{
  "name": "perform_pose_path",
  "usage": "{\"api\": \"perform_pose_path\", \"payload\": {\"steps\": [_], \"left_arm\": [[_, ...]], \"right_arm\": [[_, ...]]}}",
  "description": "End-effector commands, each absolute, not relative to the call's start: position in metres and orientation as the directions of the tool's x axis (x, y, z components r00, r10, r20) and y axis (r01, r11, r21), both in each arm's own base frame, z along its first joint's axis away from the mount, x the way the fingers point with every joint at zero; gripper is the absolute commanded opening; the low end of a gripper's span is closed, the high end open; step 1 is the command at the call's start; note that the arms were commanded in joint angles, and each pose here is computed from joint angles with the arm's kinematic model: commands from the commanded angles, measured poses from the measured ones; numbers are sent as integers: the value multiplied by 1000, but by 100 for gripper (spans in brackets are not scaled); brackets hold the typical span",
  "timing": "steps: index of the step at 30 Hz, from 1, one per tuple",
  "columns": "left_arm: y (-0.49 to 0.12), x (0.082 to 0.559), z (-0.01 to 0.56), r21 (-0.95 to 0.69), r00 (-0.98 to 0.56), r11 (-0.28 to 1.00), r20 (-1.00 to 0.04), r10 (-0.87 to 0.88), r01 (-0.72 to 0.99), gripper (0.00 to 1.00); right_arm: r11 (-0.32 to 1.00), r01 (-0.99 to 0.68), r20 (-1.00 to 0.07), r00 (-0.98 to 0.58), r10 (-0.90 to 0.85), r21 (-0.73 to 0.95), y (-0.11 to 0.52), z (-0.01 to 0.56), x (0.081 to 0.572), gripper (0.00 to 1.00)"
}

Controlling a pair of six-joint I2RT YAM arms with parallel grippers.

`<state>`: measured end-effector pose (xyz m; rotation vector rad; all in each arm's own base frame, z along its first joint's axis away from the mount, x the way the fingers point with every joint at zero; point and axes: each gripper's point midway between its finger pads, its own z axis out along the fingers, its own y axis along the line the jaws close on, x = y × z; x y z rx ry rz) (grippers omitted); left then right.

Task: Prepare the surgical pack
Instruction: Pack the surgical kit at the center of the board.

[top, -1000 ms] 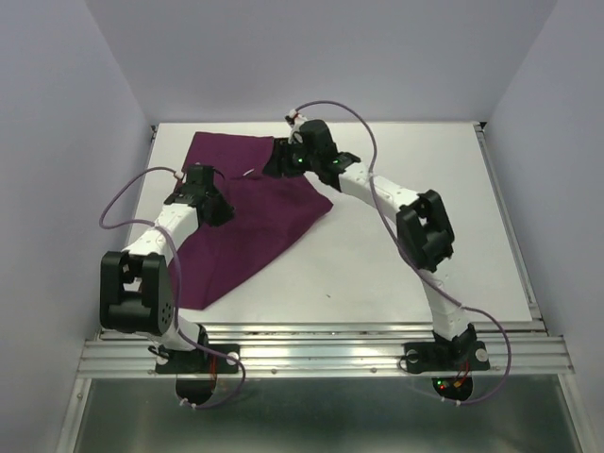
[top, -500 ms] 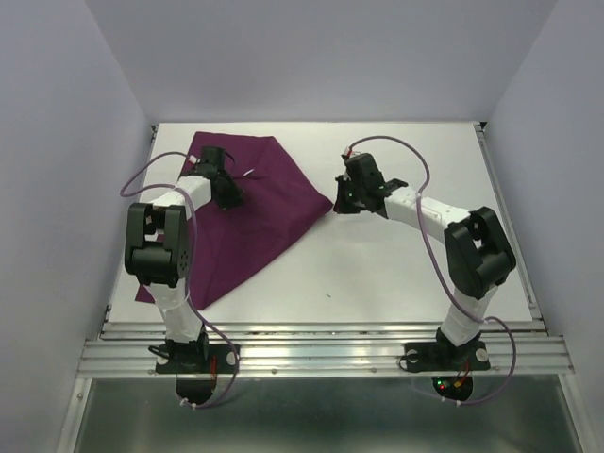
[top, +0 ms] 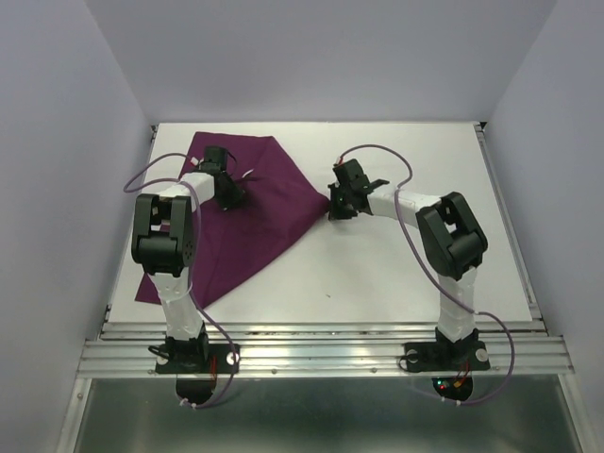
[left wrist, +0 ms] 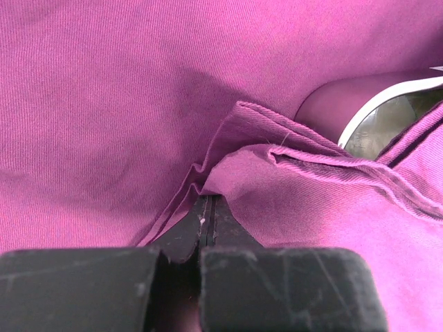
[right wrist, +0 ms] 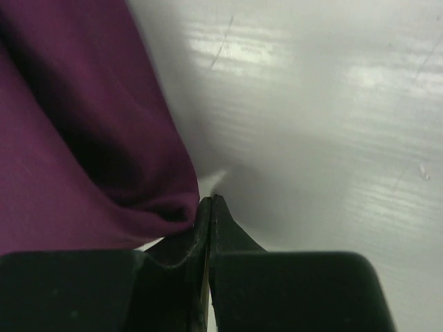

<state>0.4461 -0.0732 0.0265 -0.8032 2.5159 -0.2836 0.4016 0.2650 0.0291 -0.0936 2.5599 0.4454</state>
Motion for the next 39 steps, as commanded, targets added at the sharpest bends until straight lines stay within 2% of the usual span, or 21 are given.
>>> {"api": "perform_pose_path", "payload": {"steps": [1,6,12,16,19,24,26,27,28,31,39], "left_arm": [[-63,441,25,-296,-709,808,-386,-590,-510,0],[-63,441,20,-288,-718,814,-385,-581,-504,0],[-62,441,20,-284,-721,818,-386,-575,-501,0],[-55,443,25,-265,-705,817,-414,-575,-511,0],[-52,445,30,-263,-697,816,-426,-577,-514,0],[-51,451,35,-265,-693,816,-433,-577,-514,0],[-52,452,33,-261,-696,817,-429,-575,-514,0],[-52,454,31,-257,-700,817,-423,-575,-516,0],[-52,454,30,-256,-703,817,-420,-575,-516,0],[-53,455,25,-249,-709,819,-411,-573,-518,0],[-55,463,20,-240,-724,828,-404,-559,-506,0]], "right_arm": [[936,-153,-586,-807,67,318,284,49,436,1],[941,-127,-610,-786,98,314,287,54,454,1],[956,-100,-606,-790,91,275,273,51,444,1],[962,-82,-642,-759,108,259,255,77,430,1],[954,-114,-702,-701,121,278,253,117,430,2],[959,-121,-752,-648,120,257,261,142,460,4],[964,-108,-759,-640,118,241,265,140,474,5],[974,-84,-734,-672,100,210,261,117,481,5],[970,-88,-756,-643,118,226,270,135,498,5],[968,-87,-749,-652,123,234,284,129,528,5],[941,-161,-687,-721,94,299,326,81,554,4]]}}
